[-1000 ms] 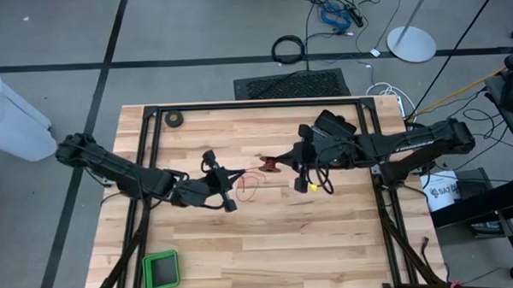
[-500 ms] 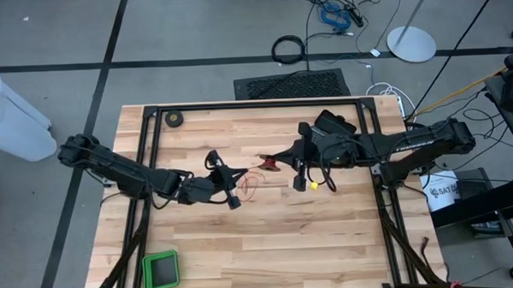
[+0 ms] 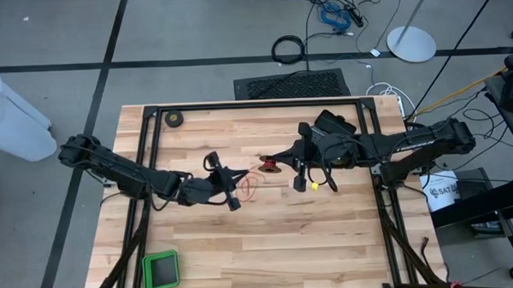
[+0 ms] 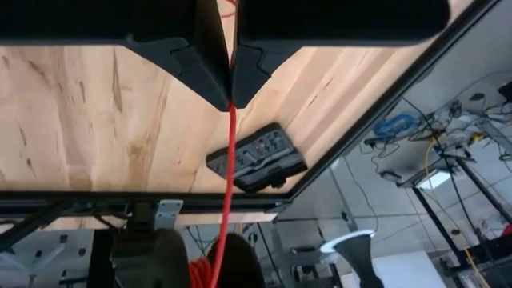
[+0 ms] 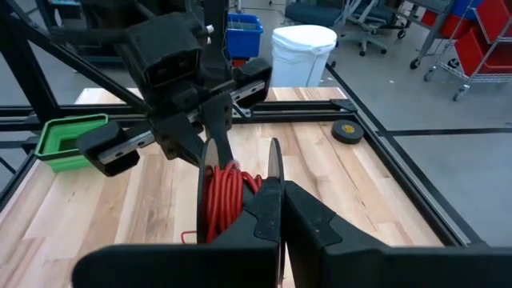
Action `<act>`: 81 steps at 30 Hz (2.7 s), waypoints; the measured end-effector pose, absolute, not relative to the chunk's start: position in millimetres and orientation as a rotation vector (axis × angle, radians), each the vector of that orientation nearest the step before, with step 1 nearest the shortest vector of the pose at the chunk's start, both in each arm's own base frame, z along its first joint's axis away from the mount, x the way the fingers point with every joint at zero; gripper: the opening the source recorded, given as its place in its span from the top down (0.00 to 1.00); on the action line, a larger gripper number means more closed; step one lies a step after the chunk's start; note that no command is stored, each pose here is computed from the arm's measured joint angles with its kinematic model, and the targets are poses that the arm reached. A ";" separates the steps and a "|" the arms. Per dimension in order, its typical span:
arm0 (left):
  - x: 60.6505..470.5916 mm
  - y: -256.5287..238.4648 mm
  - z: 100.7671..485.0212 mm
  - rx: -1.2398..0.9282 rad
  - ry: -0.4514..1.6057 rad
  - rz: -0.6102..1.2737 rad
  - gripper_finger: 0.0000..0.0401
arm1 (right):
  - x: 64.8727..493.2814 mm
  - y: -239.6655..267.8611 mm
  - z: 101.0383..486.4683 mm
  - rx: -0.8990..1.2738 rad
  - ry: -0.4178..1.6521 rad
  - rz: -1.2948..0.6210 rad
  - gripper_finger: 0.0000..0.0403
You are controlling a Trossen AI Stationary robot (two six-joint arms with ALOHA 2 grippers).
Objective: Coil cords
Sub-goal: Coil the red wire into the spool
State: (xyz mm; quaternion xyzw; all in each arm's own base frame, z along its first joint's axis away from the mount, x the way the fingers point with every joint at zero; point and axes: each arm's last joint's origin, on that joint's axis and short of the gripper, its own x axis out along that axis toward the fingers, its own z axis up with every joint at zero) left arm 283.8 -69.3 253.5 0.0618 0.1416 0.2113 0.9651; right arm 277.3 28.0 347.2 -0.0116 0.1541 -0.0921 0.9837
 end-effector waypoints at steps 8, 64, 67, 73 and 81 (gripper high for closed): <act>285.8 -74.8 255.8 0.043 0.259 0.287 0.86 | 277.7 28.1 348.4 -0.023 0.297 -0.185 1.00; 304.0 -49.7 281.0 0.124 -0.049 0.123 0.75 | 278.5 28.9 350.4 -0.112 0.285 -0.141 1.00; 306.2 -49.0 278.0 0.129 -0.041 0.107 0.80 | 278.4 29.1 350.2 -0.112 0.287 -0.139 1.00; 306.7 -47.9 278.5 0.150 -0.048 0.115 0.94 | 278.4 29.0 350.3 -0.116 0.286 -0.140 1.00; 307.4 -45.7 279.5 0.151 -0.049 0.121 0.99 | 278.2 28.9 350.0 -0.122 0.292 -0.140 1.00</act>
